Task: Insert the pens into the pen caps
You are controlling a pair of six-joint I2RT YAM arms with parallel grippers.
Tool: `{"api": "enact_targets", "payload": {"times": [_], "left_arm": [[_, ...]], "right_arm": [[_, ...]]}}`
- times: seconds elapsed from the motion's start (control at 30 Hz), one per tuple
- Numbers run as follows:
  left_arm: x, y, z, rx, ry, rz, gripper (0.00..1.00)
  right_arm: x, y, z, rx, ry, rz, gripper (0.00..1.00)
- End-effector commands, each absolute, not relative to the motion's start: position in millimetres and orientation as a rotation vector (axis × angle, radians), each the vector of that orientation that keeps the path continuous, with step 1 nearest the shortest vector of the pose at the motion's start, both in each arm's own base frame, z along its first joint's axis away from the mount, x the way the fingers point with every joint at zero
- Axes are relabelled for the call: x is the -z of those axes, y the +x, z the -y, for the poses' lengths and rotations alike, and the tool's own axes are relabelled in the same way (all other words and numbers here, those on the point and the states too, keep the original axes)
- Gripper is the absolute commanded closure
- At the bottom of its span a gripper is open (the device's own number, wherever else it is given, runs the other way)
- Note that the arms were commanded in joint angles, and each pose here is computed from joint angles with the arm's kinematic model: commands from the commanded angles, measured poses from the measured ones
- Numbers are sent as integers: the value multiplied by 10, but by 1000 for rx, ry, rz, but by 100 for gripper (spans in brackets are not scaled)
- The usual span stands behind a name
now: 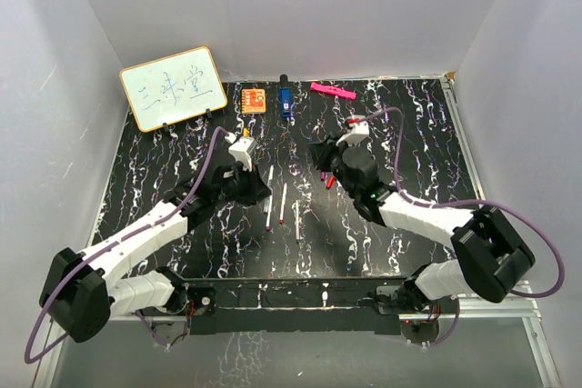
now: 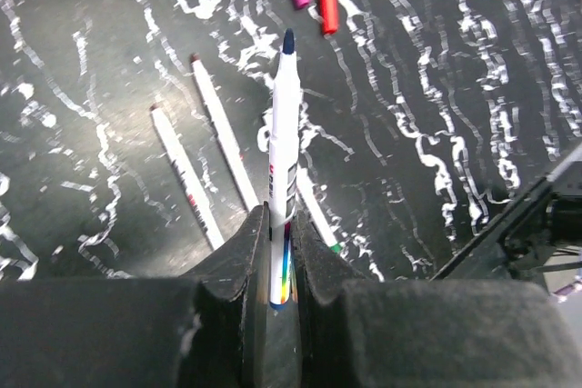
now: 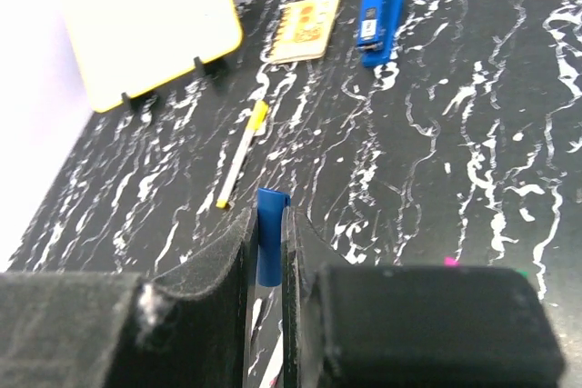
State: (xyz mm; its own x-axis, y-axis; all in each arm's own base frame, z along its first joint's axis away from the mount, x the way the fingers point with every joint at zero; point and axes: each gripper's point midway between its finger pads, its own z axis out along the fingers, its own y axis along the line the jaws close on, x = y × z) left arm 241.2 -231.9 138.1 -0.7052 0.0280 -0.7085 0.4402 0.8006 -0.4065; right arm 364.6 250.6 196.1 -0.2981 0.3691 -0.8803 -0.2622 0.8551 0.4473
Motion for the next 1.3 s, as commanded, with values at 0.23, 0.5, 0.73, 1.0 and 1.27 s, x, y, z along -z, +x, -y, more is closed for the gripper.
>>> {"api": "enact_targets", "payload": {"times": [0.23,0.5,0.73,1.0,1.27], "left_arm": [[-1979,2359,2894,1194,381,-1858,100],[-2004,2275,3078,1275,420,-1832,100],[-2083,2259,3115,1261,462,-1796,100],[-2119,2282,3092,1186,510,-1773,100],[-2163,2293,3062,1163,507,-1763,100]], "right_arm": [[-2975,3059,-2634,-1076,-18,-1218,100],[-3147,2874,-2713,-1191,-74,-1137,100],[-3144,2883,-2729,-1200,-70,-1149,100],[-3056,2920,-2805,-1192,-95,-1212,100],[-3036,2947,-2789,-1167,-93,-1221,100]]}}
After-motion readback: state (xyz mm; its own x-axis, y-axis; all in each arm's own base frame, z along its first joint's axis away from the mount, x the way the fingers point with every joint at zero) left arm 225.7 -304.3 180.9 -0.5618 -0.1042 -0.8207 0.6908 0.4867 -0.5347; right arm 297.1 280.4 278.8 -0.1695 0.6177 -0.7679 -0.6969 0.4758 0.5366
